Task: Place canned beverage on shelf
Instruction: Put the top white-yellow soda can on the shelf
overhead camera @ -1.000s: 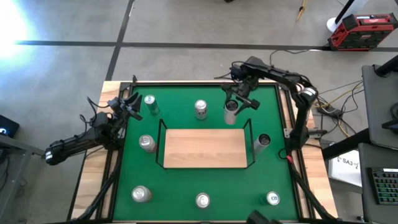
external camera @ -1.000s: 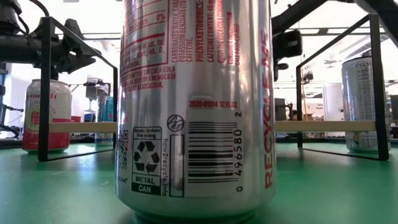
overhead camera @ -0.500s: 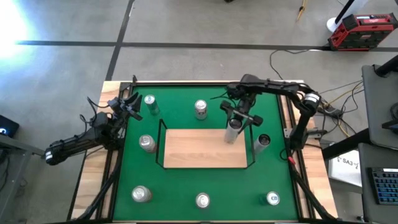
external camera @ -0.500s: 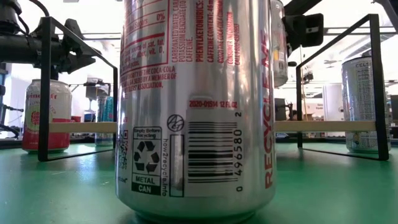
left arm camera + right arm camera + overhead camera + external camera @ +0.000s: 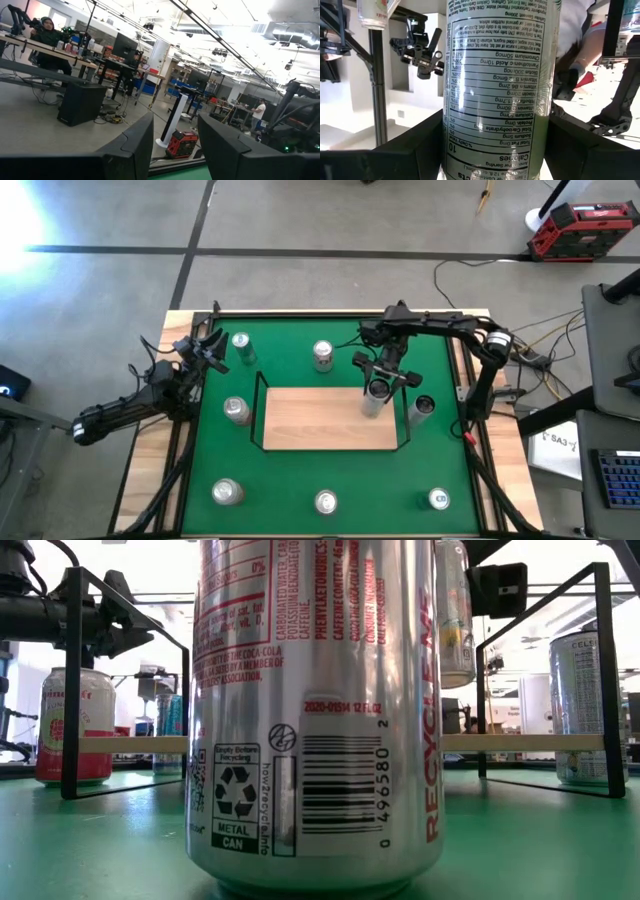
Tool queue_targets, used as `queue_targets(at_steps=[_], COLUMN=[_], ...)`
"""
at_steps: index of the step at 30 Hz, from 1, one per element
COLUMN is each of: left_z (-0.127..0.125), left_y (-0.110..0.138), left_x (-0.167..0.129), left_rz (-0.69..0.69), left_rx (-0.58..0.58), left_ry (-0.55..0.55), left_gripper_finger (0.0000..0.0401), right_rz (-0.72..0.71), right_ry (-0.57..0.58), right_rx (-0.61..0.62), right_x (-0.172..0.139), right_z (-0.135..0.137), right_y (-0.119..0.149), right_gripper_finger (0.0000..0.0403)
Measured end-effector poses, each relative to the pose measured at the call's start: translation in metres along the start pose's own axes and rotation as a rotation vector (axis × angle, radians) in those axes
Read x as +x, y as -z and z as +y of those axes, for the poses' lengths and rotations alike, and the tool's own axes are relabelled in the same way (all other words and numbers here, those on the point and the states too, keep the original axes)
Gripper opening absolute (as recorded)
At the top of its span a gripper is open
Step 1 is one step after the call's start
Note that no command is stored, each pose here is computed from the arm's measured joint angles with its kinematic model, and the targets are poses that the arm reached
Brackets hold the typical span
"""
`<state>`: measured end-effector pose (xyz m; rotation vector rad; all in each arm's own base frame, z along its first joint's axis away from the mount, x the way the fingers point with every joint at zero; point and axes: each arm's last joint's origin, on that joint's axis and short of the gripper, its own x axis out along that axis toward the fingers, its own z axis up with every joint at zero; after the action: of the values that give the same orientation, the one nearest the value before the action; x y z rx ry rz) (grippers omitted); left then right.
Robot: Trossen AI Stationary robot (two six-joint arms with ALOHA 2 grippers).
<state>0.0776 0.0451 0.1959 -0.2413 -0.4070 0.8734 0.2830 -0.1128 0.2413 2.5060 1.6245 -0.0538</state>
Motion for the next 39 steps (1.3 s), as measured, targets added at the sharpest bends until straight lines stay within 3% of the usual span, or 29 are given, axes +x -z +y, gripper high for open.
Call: queue_targets(at_steps=[11, 39], left_z=[0.000, 0.000], left_y=[0.000, 0.000], left_x=[0.000, 0.000], left_rz=[0.000, 0.000], left_rx=[0.000, 0.000], left_ry=[0.000, 0.000], left_gripper_finger=[0.0137, 0.0137], right_rz=[0.002, -0.050], right_ry=[-0.046, -0.008], right_rx=[-0.006, 0.012], right_x=[-0.001, 0.033], right_z=[0.028, 0.053], right_y=[-0.004, -0.001], right_gripper_finger=[0.0260, 0.0261])
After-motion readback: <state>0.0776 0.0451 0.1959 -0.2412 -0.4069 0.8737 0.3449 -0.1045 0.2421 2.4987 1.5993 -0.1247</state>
